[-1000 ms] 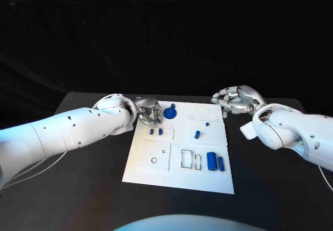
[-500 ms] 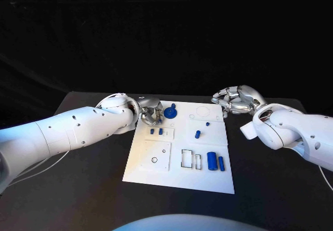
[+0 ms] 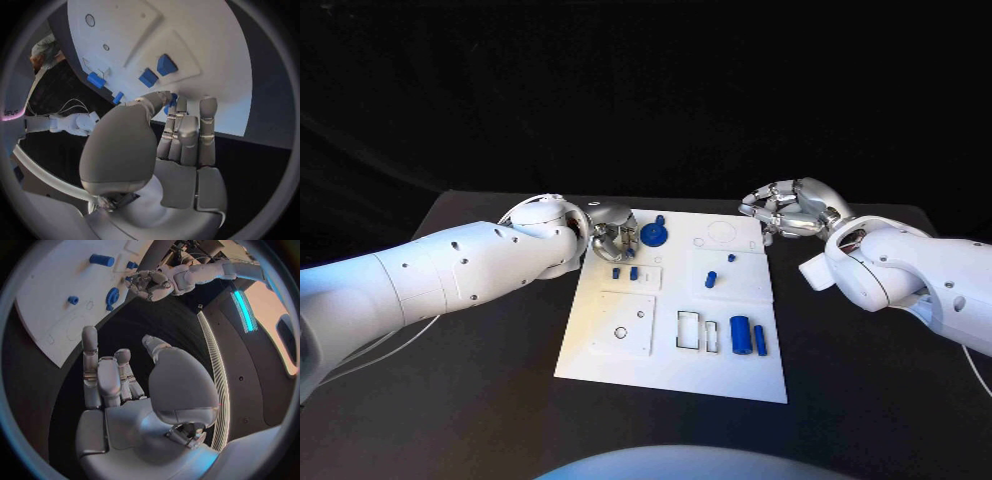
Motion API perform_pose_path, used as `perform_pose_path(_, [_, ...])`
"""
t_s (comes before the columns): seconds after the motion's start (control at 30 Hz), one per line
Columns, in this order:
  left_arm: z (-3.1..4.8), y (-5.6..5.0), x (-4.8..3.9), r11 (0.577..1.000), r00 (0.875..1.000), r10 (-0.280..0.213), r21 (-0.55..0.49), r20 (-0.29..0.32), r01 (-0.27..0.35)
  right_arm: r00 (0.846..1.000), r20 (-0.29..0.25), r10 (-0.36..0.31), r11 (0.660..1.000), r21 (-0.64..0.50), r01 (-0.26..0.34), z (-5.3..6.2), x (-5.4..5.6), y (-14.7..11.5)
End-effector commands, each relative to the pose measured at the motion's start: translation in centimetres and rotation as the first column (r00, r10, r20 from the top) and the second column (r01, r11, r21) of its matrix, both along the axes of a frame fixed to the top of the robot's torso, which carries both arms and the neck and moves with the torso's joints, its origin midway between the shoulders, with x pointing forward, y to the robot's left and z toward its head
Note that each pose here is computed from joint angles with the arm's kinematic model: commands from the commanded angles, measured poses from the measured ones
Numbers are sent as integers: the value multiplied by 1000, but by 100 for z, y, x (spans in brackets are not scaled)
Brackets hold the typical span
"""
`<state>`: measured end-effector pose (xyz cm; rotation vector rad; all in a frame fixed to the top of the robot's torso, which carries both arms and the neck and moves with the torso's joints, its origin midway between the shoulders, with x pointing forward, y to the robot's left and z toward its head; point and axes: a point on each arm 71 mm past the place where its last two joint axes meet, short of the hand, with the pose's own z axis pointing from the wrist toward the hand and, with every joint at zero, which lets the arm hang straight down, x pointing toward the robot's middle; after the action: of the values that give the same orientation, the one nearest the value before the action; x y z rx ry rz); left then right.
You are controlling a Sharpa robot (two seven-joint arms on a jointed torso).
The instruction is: Assemble the parts on the task board
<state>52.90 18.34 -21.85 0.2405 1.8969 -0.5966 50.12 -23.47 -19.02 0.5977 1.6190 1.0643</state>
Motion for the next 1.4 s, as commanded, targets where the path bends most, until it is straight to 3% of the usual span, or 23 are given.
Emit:
perform_pose_path(0.03, [-2,-2,-4,1000,1000,-2,11,7,2,1000,1,20,1000,-4,-20,-6,-7,17])
perform_pose_path(0.53, [-15,-35,-12,1000,1000,-14,-12,-26,14,1000,-2,19,1000,-5,-19,-21,-7,18])
perform_pose_path(1.4, [-49,10,2,1000,998,9,23,-55,-8,1000,0,18,1000,-4,-18,-21,-10,14])
